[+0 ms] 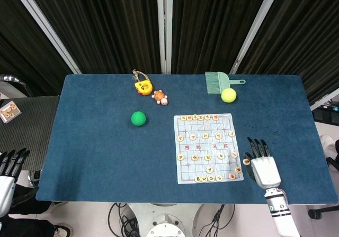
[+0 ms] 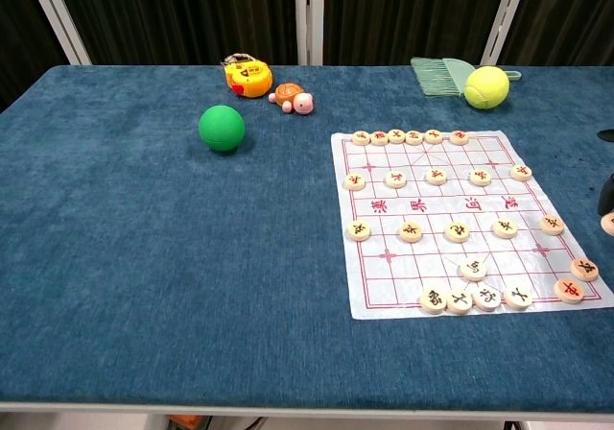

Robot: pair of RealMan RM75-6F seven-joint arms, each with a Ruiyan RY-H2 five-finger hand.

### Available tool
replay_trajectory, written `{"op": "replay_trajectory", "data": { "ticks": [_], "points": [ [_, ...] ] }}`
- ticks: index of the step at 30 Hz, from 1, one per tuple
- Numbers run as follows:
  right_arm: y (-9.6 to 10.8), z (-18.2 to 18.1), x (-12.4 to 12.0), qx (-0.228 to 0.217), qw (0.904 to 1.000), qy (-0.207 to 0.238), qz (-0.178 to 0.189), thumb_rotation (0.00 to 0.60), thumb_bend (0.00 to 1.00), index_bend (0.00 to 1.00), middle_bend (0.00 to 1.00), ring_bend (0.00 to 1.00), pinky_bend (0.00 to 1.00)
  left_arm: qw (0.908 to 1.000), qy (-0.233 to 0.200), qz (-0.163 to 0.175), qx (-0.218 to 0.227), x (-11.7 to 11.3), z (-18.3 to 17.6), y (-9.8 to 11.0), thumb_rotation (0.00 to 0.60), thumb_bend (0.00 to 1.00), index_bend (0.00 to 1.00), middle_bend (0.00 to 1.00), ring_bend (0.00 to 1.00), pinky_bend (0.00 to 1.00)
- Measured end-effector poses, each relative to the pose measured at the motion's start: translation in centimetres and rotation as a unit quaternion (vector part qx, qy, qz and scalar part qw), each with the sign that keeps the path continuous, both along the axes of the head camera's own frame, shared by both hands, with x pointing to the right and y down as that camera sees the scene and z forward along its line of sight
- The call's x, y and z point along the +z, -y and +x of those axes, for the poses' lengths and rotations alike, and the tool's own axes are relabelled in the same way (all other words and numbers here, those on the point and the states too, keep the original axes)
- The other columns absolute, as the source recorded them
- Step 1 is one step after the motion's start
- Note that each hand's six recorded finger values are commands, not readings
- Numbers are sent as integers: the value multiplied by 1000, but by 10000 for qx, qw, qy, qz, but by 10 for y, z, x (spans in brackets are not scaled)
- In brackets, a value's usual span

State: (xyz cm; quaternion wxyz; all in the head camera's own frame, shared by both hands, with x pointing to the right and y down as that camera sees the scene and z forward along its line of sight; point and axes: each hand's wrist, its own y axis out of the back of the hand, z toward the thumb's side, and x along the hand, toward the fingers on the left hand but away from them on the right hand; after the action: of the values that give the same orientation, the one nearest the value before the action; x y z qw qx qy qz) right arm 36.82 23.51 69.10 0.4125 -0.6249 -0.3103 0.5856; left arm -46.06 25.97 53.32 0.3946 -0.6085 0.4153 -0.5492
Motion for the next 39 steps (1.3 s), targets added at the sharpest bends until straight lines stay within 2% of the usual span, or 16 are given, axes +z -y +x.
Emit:
{"op": "replay_trajectory", "data": {
  "ticks": [18,39],
  "points": [
    [0,-7,17,-159,9998,-57,-97,600,327,509,0,0,0,10000,56,-56,9,2,2,2,600,128,73,47,0,0],
    [1,-21,25,-251,9993,-8,-276,600,313,374,0,0,0,10000,16,-49,-20,3,-1,3,600,128,72,47,0,0]
  ]
}}
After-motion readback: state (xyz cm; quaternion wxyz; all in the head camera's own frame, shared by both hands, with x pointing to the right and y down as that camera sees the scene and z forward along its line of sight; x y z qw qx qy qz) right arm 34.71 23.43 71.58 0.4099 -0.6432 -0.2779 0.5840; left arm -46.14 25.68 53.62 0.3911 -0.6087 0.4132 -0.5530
